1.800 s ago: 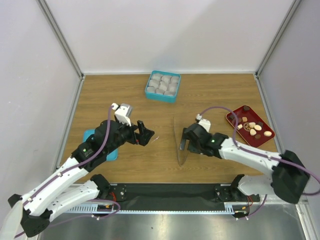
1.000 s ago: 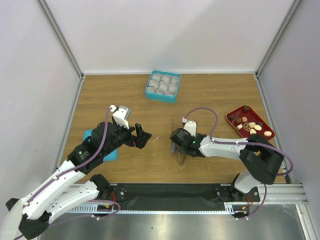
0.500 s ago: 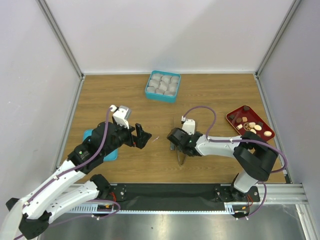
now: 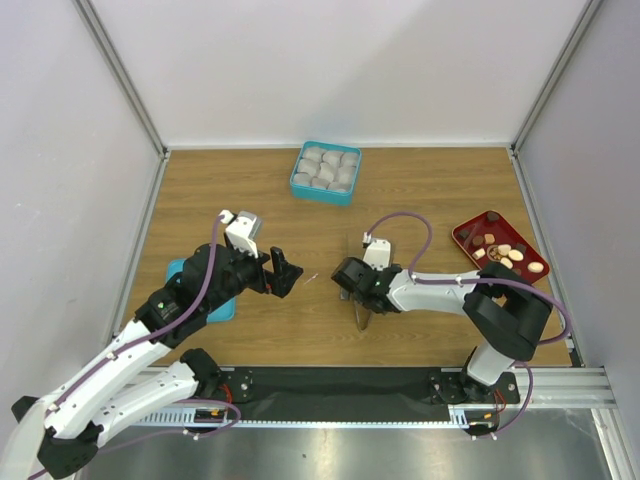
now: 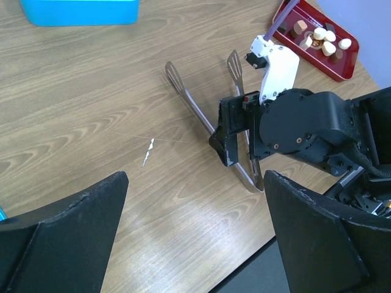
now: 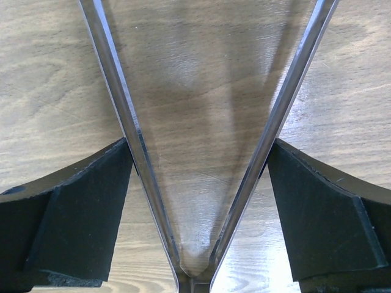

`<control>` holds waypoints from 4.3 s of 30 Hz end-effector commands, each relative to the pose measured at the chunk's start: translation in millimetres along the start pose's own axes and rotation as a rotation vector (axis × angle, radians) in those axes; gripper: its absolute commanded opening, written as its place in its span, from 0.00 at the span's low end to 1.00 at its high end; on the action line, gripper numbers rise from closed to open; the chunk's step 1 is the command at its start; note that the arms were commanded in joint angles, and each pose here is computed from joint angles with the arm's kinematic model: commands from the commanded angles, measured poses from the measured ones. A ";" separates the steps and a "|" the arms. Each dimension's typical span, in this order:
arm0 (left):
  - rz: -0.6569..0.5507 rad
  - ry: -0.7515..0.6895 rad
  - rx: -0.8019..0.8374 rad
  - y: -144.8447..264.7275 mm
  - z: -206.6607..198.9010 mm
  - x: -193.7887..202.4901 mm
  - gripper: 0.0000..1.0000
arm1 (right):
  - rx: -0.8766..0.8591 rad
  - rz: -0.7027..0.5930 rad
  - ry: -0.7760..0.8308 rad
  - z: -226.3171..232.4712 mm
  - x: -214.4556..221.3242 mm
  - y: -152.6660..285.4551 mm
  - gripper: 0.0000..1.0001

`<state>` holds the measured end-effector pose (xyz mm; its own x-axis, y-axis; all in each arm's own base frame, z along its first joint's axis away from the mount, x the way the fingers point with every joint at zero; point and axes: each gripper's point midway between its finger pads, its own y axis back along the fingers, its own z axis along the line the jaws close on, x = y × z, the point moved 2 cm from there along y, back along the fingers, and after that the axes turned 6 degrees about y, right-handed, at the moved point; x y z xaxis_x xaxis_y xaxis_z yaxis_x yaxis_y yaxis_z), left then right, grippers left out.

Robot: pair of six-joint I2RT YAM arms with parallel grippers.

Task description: Pack the chocolate

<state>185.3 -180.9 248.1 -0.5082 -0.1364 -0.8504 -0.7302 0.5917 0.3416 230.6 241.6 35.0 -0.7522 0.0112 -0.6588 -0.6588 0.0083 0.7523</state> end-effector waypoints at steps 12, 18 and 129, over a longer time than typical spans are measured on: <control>-0.051 -0.026 0.013 6.2 -4.4 -15.7 1.00 | -0.024 0.022 0.127 -1.3 -4.8 17.8 0.79; -0.053 -0.026 0.017 6.2 -5.1 -16.1 1.00 | -0.177 -0.015 0.148 -8.6 -68.0 72.1 0.70; -0.001 -0.030 0.145 9.9 -23.0 -4.4 1.00 | 0.137 0.150 -0.414 -268.1 -106.5 79.2 0.24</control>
<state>168.7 -193.0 252.4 -0.5349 -0.1018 -0.8387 -0.6438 0.6920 0.3266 245.8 -24.2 148.4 -0.7792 0.4265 -0.4592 -0.4645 0.0989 0.8800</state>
